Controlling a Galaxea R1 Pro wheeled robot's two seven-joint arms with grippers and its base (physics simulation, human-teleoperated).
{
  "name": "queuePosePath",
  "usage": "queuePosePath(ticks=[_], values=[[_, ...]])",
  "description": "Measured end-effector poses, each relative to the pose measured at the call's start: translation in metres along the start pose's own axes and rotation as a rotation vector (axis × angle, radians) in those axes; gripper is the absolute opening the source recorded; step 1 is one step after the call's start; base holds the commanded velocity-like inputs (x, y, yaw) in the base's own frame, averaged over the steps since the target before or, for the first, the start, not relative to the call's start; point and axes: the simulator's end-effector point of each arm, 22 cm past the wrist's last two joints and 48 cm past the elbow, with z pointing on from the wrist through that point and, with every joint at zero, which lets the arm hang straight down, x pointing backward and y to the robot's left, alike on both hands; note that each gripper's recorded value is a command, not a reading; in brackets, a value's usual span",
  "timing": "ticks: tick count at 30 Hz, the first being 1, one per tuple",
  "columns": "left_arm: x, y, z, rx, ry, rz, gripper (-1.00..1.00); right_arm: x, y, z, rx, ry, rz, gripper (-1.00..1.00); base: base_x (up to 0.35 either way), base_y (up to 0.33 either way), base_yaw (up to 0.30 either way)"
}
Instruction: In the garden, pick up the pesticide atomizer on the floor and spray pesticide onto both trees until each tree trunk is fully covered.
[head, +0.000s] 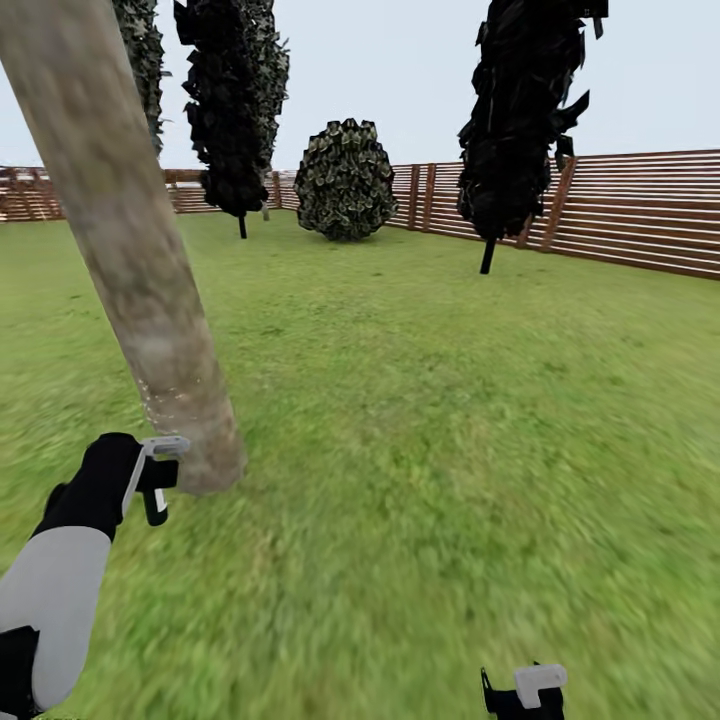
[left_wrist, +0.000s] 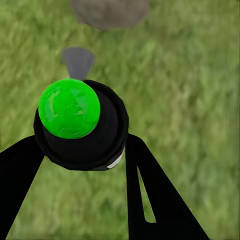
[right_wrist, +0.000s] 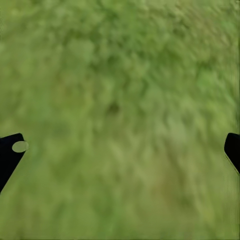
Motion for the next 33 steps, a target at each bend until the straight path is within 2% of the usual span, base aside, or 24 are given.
queuePosePath(ticks=[5, 7, 9, 12, 14, 17, 22, 25, 27, 30, 32, 33], values=[[0.008, 0.015, 0.003, -0.031, 0.014, 0.000, -1.00, 0.000, 0.000, 0.000, 0.000, 0.000, 0.000, 1.00, 0.234, -0.191, 0.196], [0.022, 0.009, 0.009, -0.031, 0.033, 0.008, -1.00, 0.000, 0.000, 0.000, 0.000, 0.000, 0.000, 1.00, 0.241, -0.184, 0.027], [0.031, -0.011, 0.013, -0.004, 0.047, 0.011, -1.00, 0.000, 0.000, 0.000, 0.000, 0.000, 0.000, 1.00, 0.241, -0.183, 0.009], [0.039, -0.056, 0.014, 0.055, 0.057, 0.025, -1.00, 0.000, 0.000, 0.000, 0.000, 0.000, 0.000, 1.00, 0.242, -0.183, 0.002], [0.040, -0.063, 0.014, 0.059, 0.058, 0.032, -1.00, 0.000, 0.000, 0.000, 0.000, 0.000, 0.000, 1.00, 0.243, -0.178, 0.000], [0.040, -0.056, 0.014, 0.046, 0.058, 0.030, -1.00, 0.000, 0.000, 0.000, 0.000, 0.000, 0.000, 1.00, 0.243, -0.174, 0.000], [0.050, 0.014, 0.019, -0.051, 0.073, 0.012, -1.00, 0.000, 0.000, 0.000, 0.000, 0.000, 0.000, 1.00, 0.247, -0.170, 0.024], [0.059, 0.031, 0.023, -0.057, 0.066, -0.029, -1.00, 0.000, 0.000, 0.000, 0.000, 0.000, 0.000, 1.00, 0.289, -0.102, 0.203], [0.060, 0.034, 0.026, -0.054, 0.050, -0.044, -1.00, 0.000, 0.000, 0.000, 0.000, 0.001, 0.000, 1.00, 0.306, -0.022, 0.261], [0.062, 0.022, 0.028, -0.031, 0.046, -0.052, -1.00, 0.001, 0.000, 0.000, 0.001, 0.002, 0.000, 1.00, 0.103, -0.003, 0.273], [0.063, 0.008, 0.029, -0.011, 0.049, -0.048, -1.00, 0.001, 0.000, 0.000, 0.002, 0.003, 0.000, 1.00, 0.019, -0.001, 0.274], [0.064, -0.009, 0.030, 0.012, 0.050, -0.043, -1.00, 0.001, 0.000, 0.000, 0.002, 0.003, 0.001, 1.00, 0.005, 0.000, 0.275]])
